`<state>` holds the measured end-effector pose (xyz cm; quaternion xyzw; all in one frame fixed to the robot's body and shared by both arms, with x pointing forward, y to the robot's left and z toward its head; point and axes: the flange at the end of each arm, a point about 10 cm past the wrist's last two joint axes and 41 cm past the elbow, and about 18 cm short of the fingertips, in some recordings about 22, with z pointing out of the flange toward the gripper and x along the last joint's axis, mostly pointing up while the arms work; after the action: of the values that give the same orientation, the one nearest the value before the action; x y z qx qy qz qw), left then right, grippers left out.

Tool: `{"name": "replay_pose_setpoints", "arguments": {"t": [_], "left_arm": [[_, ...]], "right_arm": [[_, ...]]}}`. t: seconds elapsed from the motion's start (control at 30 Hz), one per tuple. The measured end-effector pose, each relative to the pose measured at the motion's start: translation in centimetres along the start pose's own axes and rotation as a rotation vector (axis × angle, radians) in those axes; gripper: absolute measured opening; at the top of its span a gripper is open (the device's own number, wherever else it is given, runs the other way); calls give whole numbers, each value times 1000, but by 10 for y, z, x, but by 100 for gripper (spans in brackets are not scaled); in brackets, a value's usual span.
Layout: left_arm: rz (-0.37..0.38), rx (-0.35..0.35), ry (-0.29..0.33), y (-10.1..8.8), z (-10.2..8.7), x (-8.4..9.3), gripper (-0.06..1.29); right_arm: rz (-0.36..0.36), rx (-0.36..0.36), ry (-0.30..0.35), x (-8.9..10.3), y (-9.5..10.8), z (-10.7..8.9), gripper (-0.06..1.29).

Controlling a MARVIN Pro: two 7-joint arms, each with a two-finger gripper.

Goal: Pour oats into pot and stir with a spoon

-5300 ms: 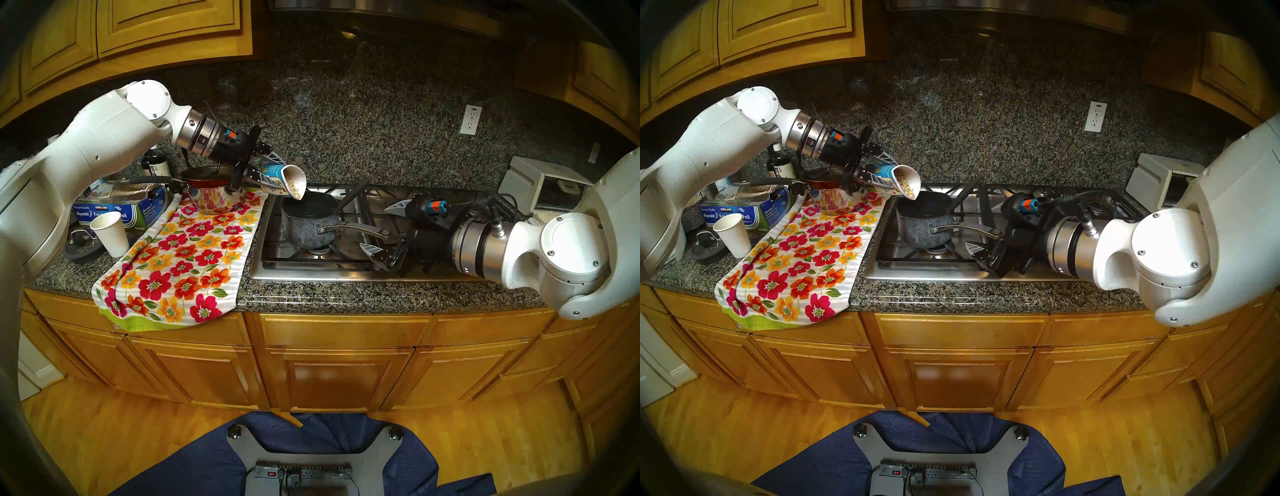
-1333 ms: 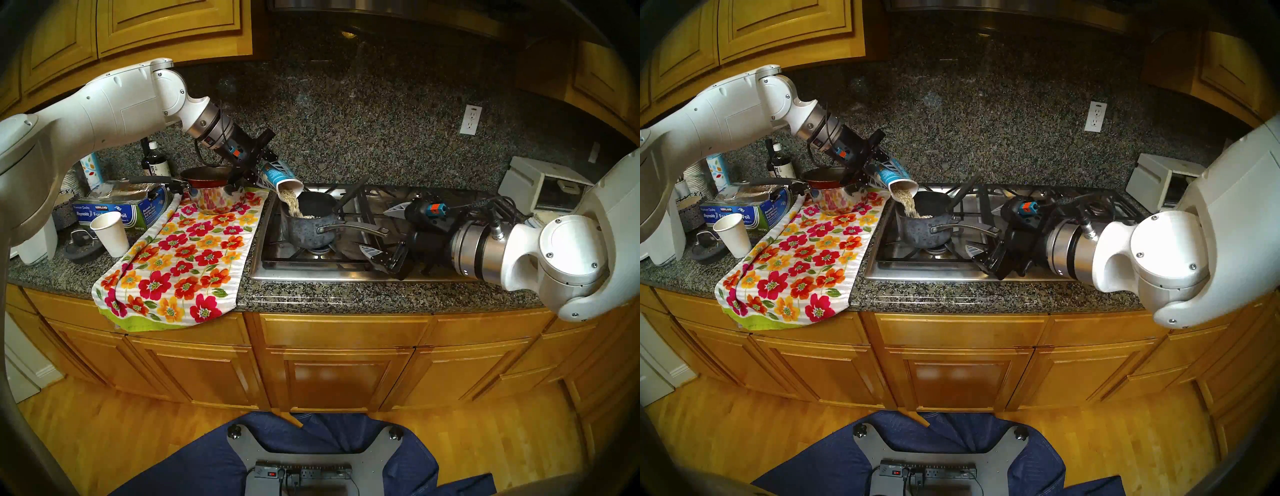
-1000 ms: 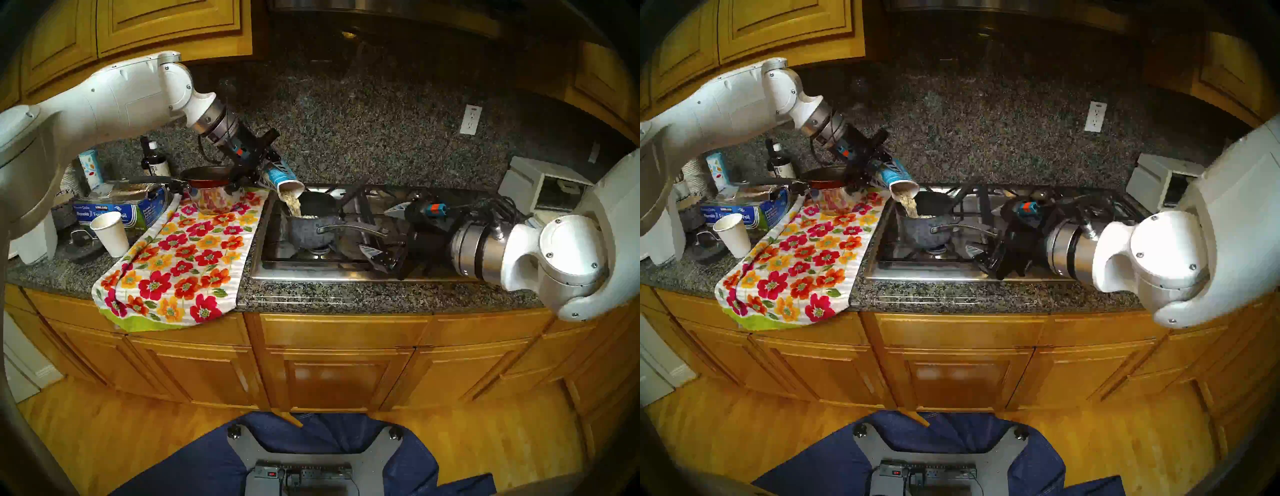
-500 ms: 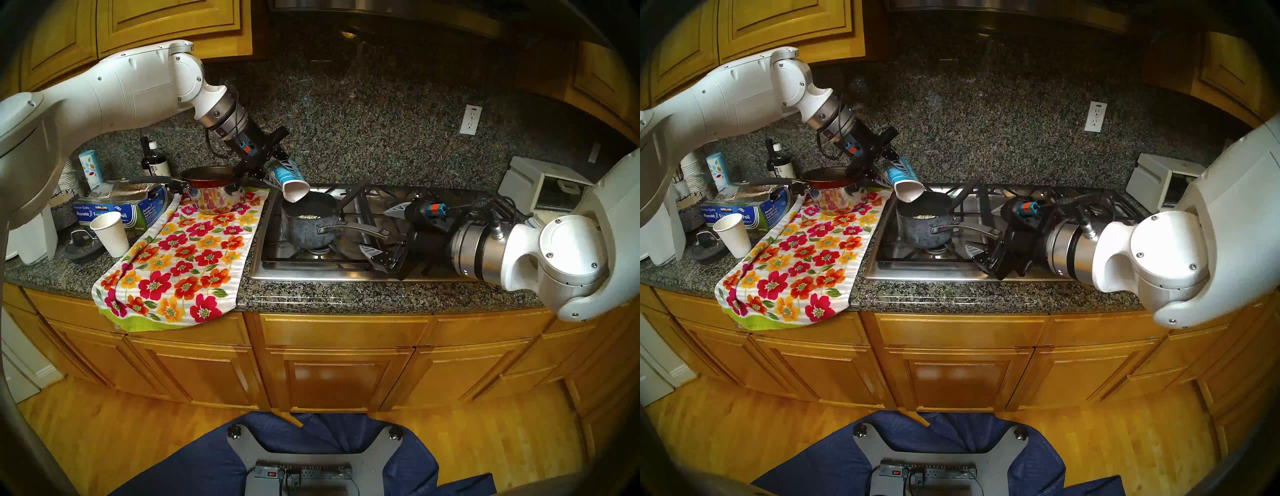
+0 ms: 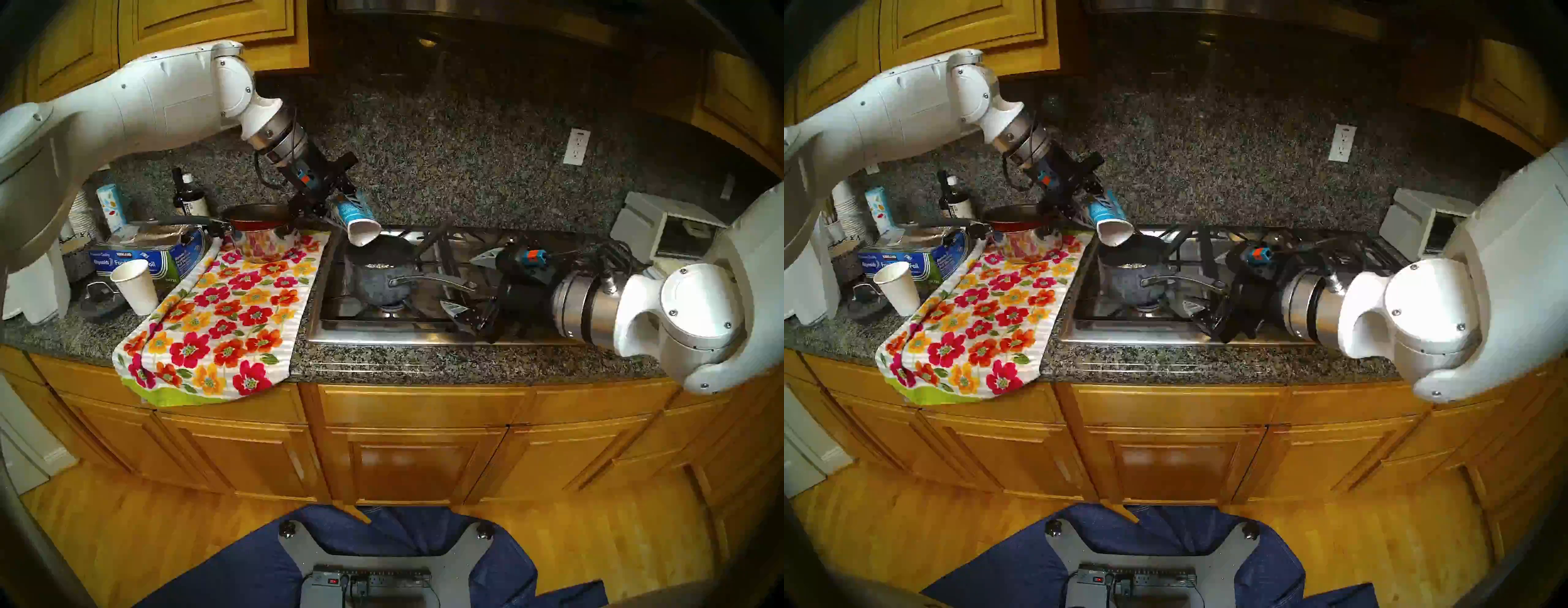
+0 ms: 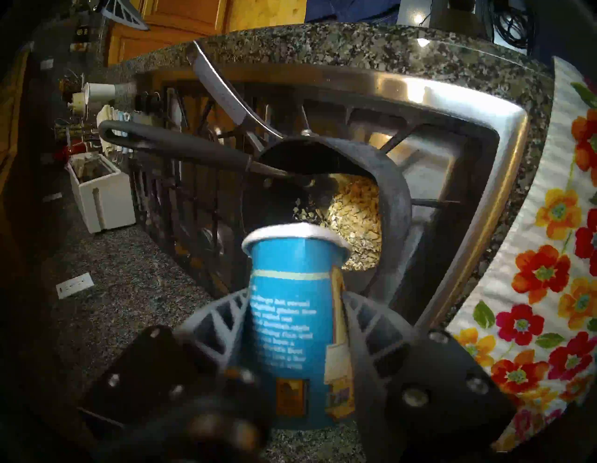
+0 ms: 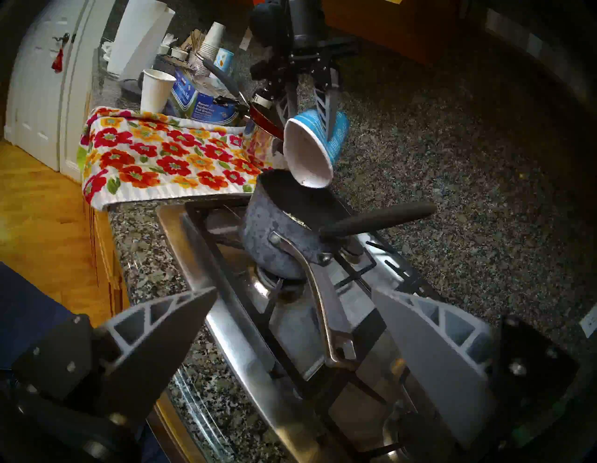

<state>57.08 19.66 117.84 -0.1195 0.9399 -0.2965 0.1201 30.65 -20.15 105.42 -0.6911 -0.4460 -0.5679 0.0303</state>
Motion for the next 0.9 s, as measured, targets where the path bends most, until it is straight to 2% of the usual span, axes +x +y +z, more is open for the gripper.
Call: {"name": "replay_pose_setpoints", "arguments": {"t": [0.5,0.9], "left_arm": [[32,-7,-2,-14,-6,6,52],[26,55,34,-28,-9,13,52]], "right_arm": [[0,0,0,0,0,0,125],[-1,-1,1,0,0,0,125]]}}
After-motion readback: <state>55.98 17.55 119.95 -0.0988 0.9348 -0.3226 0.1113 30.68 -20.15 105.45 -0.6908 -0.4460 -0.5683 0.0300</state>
